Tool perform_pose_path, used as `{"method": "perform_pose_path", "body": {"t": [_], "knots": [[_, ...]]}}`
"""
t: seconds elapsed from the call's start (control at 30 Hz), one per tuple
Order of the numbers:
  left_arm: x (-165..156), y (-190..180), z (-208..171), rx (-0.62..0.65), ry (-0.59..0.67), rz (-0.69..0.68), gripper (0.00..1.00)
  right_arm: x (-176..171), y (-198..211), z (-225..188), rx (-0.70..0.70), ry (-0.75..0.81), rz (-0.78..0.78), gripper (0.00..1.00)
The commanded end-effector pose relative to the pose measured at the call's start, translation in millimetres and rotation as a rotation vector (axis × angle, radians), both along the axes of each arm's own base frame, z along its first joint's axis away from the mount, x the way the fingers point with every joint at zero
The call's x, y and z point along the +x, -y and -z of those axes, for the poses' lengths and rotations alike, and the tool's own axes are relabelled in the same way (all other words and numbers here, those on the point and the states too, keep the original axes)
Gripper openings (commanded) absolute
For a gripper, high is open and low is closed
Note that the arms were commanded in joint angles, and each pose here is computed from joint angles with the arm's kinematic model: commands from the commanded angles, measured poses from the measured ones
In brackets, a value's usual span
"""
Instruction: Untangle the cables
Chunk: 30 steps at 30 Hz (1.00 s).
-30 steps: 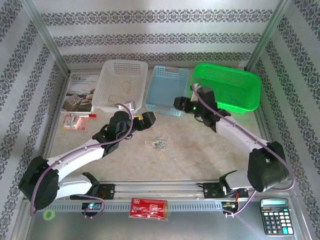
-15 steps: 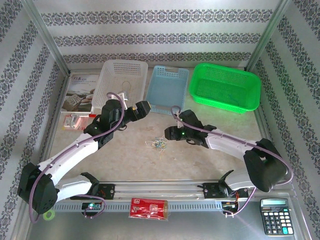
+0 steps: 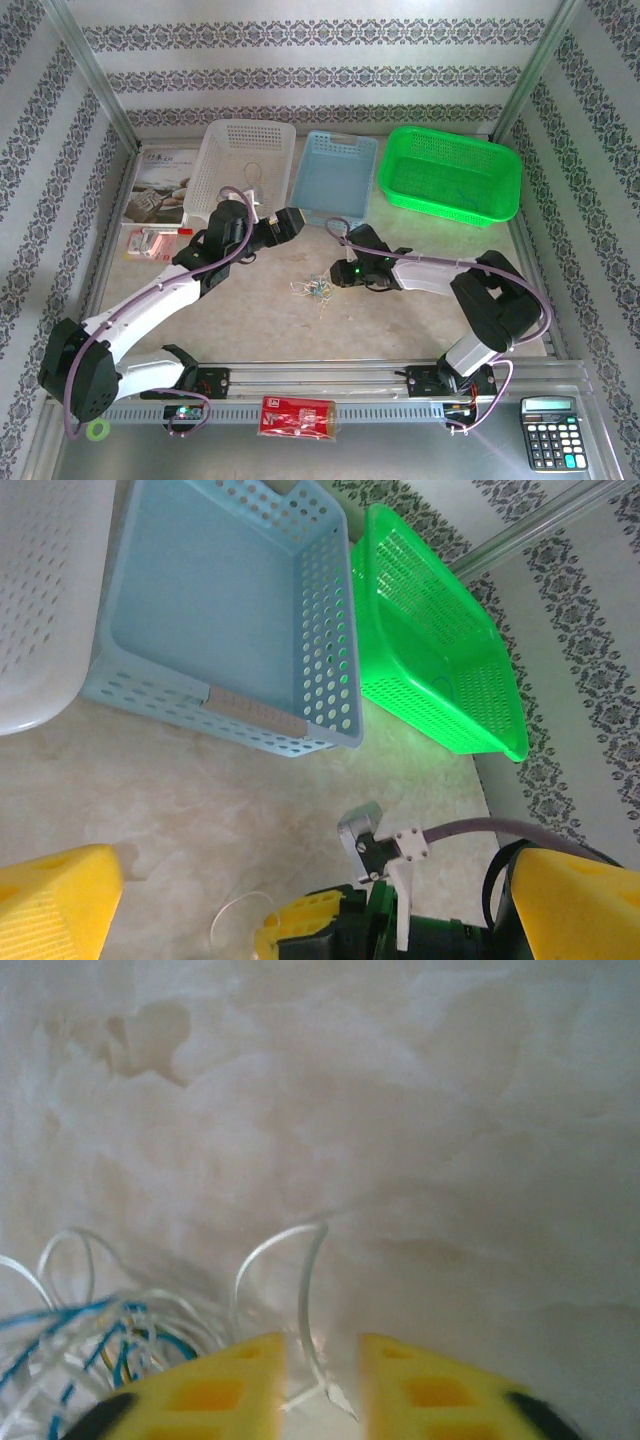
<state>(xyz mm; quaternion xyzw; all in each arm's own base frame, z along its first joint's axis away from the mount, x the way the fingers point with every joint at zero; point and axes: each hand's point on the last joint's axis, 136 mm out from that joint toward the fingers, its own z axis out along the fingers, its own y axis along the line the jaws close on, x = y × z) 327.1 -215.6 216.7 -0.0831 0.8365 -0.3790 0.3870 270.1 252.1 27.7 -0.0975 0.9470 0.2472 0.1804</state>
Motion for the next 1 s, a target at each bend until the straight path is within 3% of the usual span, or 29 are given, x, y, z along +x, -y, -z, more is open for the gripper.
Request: {"method": "perform_pose_path", "body": {"t": [0.0, 0.07, 0.47, 0.77, 0.97], "knots": [[0, 1, 7, -0.019, -0.022, 0.008, 1.0, 14, -16, -19, 0.043, 0.054, -0.037, 0.08], [-1, 2, 11, -0.016, -0.03, 0.018, 1.0, 17, -15, -31, 0.057, 0.073, -0.035, 0.0], [-4, 3, 47, 0.018, -0.088, 0.03, 1.0, 17, -10, -156, 0.296, 0.394, -0.025, 0.0], [-4, 13, 62, 0.007, -0.109, 0.078, 0.99, 15, -6, -145, 0.318, 0.39, -0.03, 0.0], [-8, 21, 71, -0.026, -0.126, 0.123, 0.88, 15, -5, -130, 0.304, 0.355, -0.019, 0.0]]}}
